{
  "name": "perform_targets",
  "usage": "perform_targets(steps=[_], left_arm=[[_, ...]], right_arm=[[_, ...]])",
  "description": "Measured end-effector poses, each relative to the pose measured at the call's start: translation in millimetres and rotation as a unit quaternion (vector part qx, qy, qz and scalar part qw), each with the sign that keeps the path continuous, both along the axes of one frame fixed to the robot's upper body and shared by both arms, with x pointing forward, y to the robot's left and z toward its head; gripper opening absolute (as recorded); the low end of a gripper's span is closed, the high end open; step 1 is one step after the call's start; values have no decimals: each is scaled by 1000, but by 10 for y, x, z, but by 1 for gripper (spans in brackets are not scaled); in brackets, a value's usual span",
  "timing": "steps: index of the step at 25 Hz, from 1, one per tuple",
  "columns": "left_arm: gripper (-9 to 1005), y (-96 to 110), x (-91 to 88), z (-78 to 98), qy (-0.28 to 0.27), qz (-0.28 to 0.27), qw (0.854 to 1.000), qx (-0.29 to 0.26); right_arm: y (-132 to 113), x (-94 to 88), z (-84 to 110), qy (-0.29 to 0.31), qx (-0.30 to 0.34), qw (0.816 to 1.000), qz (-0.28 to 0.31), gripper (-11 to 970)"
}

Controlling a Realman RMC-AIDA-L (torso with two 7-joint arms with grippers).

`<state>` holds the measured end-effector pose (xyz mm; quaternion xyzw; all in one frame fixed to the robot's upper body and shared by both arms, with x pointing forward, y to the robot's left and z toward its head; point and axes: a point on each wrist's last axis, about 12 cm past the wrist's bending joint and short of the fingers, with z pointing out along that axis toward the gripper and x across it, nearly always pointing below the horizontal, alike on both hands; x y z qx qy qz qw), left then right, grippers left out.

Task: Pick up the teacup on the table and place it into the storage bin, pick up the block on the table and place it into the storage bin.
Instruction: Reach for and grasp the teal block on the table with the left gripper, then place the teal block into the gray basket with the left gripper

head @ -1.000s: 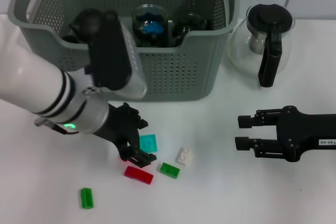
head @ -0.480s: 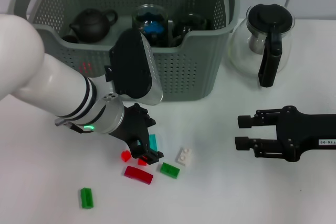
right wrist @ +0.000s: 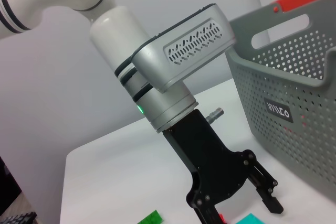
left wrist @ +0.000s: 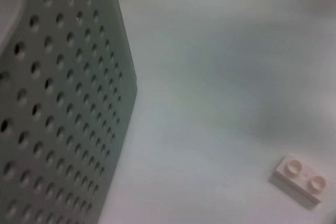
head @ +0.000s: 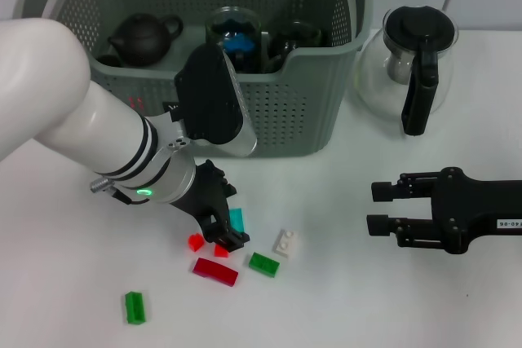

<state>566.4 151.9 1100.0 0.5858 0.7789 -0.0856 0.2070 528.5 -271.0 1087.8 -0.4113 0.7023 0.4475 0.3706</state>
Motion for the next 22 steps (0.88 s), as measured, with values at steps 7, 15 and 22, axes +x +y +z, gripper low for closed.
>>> perform_targets(steps=[7, 15, 22], left_arm=[[718, 11, -13, -9, 3, 0, 1000, 4], [484, 6, -14, 0, 0, -2, 1000, 9], [405, 8, -12, 57, 3, 0, 1000, 8]], right_arm=[[-4, -2, -1, 0, 0, 1000, 0, 592], [-17, -17, -13, 2, 0, 1000, -3, 592], [-22, -16, -11, 2, -1, 1000, -3, 592]])
